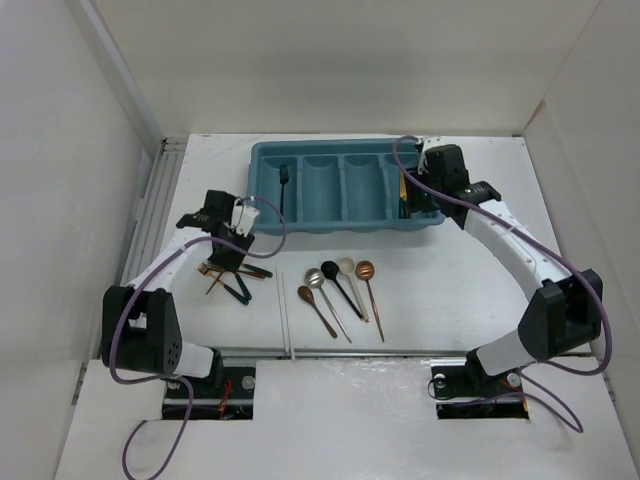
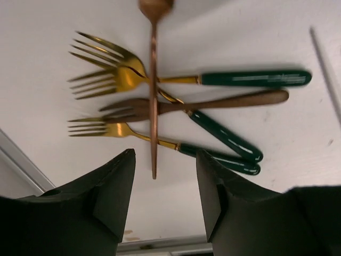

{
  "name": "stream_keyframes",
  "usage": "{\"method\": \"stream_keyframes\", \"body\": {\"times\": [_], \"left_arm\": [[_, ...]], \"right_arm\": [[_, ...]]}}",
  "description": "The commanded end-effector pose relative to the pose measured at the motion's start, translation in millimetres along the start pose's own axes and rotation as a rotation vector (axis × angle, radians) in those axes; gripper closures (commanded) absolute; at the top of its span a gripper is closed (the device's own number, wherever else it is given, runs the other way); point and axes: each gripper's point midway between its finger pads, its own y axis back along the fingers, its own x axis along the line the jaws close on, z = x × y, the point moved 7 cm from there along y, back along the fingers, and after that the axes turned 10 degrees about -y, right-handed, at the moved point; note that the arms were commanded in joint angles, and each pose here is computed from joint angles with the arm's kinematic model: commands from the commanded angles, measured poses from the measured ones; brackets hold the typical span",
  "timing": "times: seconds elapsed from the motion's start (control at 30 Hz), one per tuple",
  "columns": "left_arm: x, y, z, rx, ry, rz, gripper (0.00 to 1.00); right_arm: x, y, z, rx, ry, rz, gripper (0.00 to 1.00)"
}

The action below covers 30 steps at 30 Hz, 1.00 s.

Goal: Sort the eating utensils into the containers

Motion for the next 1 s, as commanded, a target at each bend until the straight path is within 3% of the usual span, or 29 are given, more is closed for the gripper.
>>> {"method": "stream_keyframes", "body": {"times": [0.0,0.23,0.6,0.77,0.97], "left_arm": [[1,-8,-7,0.004,-0.096,-0.017,0.53],[14,-37,-4,0.036,0.005,-0.015,0.61],[8,-60,-10,0.071,-0.009,-0.090,0.79],[7,-64,-12,0.075,0.001,-0.119,0.80],[0,-69,-15,0.084,0.025,-0.160,1.00]], "right_arm": [[7,11,6,-0.042,0.011,0.018,0.43],[6,24,2,-0.064,0.013,0.020,0.43],[0,30,-4,-0.064,0.022,-0.001,0.43],[-1,30,-4,-0.066,0.022,-0.010,0.43],[-1,27,-5,-0.057,0.024,-0.012,0.43]]}}
